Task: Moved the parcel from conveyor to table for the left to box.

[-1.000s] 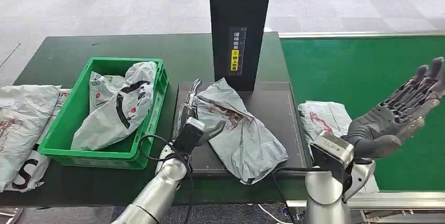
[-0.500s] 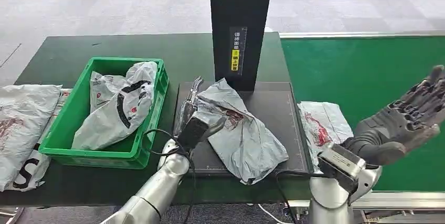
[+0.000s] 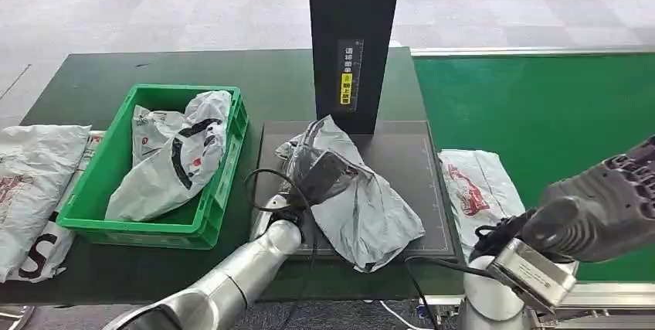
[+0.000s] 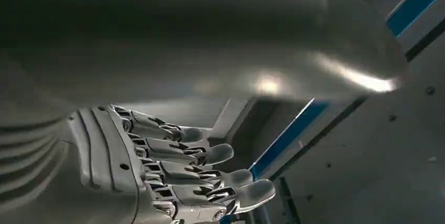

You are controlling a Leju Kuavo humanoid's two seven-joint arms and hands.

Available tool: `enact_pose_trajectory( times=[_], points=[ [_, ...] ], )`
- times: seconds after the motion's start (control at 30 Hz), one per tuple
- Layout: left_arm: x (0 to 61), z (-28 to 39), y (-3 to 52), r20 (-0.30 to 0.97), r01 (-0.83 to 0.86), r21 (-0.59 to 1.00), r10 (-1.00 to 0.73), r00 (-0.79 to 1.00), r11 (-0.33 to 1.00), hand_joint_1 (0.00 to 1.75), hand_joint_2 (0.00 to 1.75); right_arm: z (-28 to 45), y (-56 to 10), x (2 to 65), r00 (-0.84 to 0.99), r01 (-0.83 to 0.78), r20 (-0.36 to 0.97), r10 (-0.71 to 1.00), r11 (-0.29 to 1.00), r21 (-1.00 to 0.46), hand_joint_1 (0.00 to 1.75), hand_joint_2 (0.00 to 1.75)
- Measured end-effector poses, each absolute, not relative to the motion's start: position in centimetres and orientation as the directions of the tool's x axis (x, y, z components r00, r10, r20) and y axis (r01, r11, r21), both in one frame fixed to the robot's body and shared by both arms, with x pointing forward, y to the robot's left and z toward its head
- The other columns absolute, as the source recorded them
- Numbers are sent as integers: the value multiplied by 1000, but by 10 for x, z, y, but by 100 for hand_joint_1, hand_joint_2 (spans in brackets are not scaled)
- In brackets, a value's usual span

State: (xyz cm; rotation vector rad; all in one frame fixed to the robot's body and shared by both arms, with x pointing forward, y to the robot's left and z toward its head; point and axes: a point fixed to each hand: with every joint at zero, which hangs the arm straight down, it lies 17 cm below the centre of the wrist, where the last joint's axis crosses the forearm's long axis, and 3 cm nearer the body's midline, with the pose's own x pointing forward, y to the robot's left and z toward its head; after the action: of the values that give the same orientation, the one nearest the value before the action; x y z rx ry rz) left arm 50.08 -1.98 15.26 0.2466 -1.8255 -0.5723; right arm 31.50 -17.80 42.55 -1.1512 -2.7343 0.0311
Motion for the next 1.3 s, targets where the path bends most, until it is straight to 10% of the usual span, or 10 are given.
enact_pose_trajectory(
  times=[0.5,0.53,0.57,1.3],
  points=[
    [448,69,-74,743,399,667,-607,-283,629,0,175,432,-182,316,-643,740,174,745,664,-106,0,175],
    [446,66,-75,733,407,676,-617,-286,614,166,175,432,-182,316,-644,740,175,745,664,-106,0,175],
    [445,64,-76,727,415,682,-622,-290,603,175,175,432,-182,316,-643,740,176,745,664,-106,0,175],
    [441,61,-83,642,416,760,-676,-361,499,175,175,432,-180,314,-651,736,165,741,670,-101,0,175]
  ],
)
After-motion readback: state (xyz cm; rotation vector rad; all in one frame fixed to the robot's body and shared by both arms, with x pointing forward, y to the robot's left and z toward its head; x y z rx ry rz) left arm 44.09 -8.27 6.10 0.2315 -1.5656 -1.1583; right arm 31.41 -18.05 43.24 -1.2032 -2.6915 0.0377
